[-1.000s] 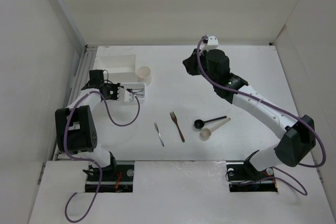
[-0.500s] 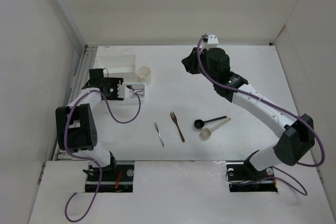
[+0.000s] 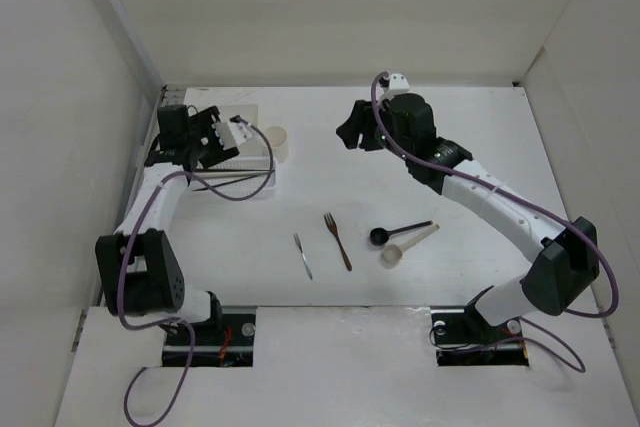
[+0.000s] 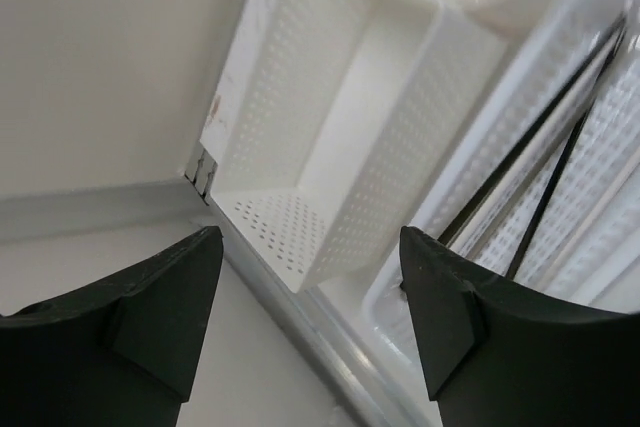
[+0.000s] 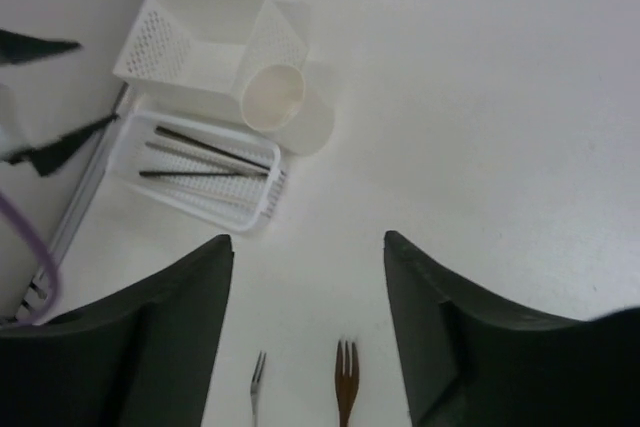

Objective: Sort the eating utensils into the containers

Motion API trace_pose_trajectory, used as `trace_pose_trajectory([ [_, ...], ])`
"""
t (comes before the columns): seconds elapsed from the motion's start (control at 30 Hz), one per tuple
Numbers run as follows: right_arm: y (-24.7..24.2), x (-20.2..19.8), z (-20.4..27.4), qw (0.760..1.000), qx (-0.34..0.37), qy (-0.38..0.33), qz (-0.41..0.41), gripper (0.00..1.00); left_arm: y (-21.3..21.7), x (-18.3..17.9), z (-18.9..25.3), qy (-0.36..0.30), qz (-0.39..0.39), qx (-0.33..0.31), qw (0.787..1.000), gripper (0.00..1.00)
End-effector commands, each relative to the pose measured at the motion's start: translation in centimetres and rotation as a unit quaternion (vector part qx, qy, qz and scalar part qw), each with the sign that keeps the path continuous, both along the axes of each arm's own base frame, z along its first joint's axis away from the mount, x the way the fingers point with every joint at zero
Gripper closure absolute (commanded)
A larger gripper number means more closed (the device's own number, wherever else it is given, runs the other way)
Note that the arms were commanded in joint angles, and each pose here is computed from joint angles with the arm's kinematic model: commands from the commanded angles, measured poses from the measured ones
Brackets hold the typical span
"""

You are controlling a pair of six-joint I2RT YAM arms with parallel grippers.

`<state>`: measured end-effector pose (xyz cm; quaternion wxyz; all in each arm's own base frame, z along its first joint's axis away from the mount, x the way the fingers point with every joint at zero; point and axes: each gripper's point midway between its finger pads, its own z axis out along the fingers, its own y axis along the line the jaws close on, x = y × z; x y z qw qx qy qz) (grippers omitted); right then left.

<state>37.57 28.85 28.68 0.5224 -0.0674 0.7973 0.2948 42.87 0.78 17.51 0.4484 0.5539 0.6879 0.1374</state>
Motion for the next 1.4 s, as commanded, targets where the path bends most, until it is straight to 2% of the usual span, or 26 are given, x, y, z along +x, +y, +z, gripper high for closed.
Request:
trace_pose_trajectory([
  [0.0, -1.2, -1.9, -1.7, 0.998, -0.037, 0.052, -0.007, 0.30, -2.6, -0.8, 8.2, -0.048, 0.086, -0.173, 0.980, 0.31],
  [0.03, -1.1, -2.5, -3.0, 0.996, -0.057, 0.069, 0.001, 0.29, -3.1, -1.6, 9.6, -0.051, 0.104, -0.212, 0.970, 0.28],
  [0.07, -1.1, -4.0, -4.8, 0.992, -0.087, 0.094, 0.011, 0.29, -3.1, -2.2, 9.8, -0.030, 0.166, -0.291, 0.942, 0.26],
  [0.1, -0.9, -4.9, -6.9, 0.987, -0.112, 0.115, 0.023, 0.27, -3.0, -2.4, 10.6, -0.029, 0.197, -0.331, 0.923, 0.25],
  [0.13, -0.6, -6.5, -9.4, 0.978, -0.148, 0.145, 0.039, 0.27, -2.9, -3.3, 10.3, -0.003, 0.248, -0.382, 0.890, 0.24],
  [0.17, -0.9, -6.8, -10.2, 0.974, -0.159, 0.158, 0.039, 0.27, -2.7, -3.7, 9.7, 0.007, 0.259, -0.377, 0.889, 0.22],
  [0.2, -0.5, -8.2, -11.8, 0.967, -0.180, 0.171, 0.056, 0.29, -2.9, -4.0, 9.6, 0.025, 0.285, -0.409, 0.867, 0.21],
  [0.33, 0.7, -11.7, -15.2, 0.949, -0.196, 0.217, 0.115, 0.46, -1.7, -5.2, 8.8, 0.048, 0.367, -0.425, 0.826, 0.20],
  [0.4, 1.5, -12.5, -16.5, 0.945, -0.194, 0.229, 0.130, 0.49, -0.7, -5.7, 8.0, 0.049, 0.407, -0.421, 0.809, 0.20],
  [0.63, 2.8, -15.8, -21.5, 0.919, -0.250, 0.271, 0.141, 0.47, 0.1, -7.7, 8.0, 0.044, 0.439, -0.421, 0.793, 0.20],
  [0.8, 3.8, -15.9, -23.9, 0.913, -0.270, 0.272, 0.139, 0.50, 0.5, -9.1, 9.0, 0.017, 0.439, -0.431, 0.788, 0.18],
  [0.9, 2.9, -15.2, -25.7, 0.905, -0.299, 0.283, 0.105, 0.54, 0.5, -9.6, 9.5, 0.010, 0.435, -0.434, 0.789, 0.18],
  [1.13, 2.4, -14.9, -27.8, 0.899, -0.312, 0.299, 0.072, 0.67, 0.4, -10.5, 10.5, -0.006, 0.427, -0.442, 0.789, 0.18],
  [1.2, 2.2, -15.0, -28.4, 0.897, -0.314, 0.301, 0.071, 0.80, 0.4, -10.7, 10.4, -0.006, 0.427, -0.442, 0.789, 0.18],
  [1.27, 1.7, -14.9, -28.8, 0.894, -0.326, 0.302, 0.063, 1.00, -0.2, -10.8, 10.2, 0.008, 0.416, -0.446, 0.792, 0.18],
  [1.37, 1.8, -14.7, -28.1, 0.898, -0.321, 0.294, 0.060, 1.00, -1.2, -10.8, 10.2, 0.024, 0.395, -0.455, 0.797, 0.25],
])
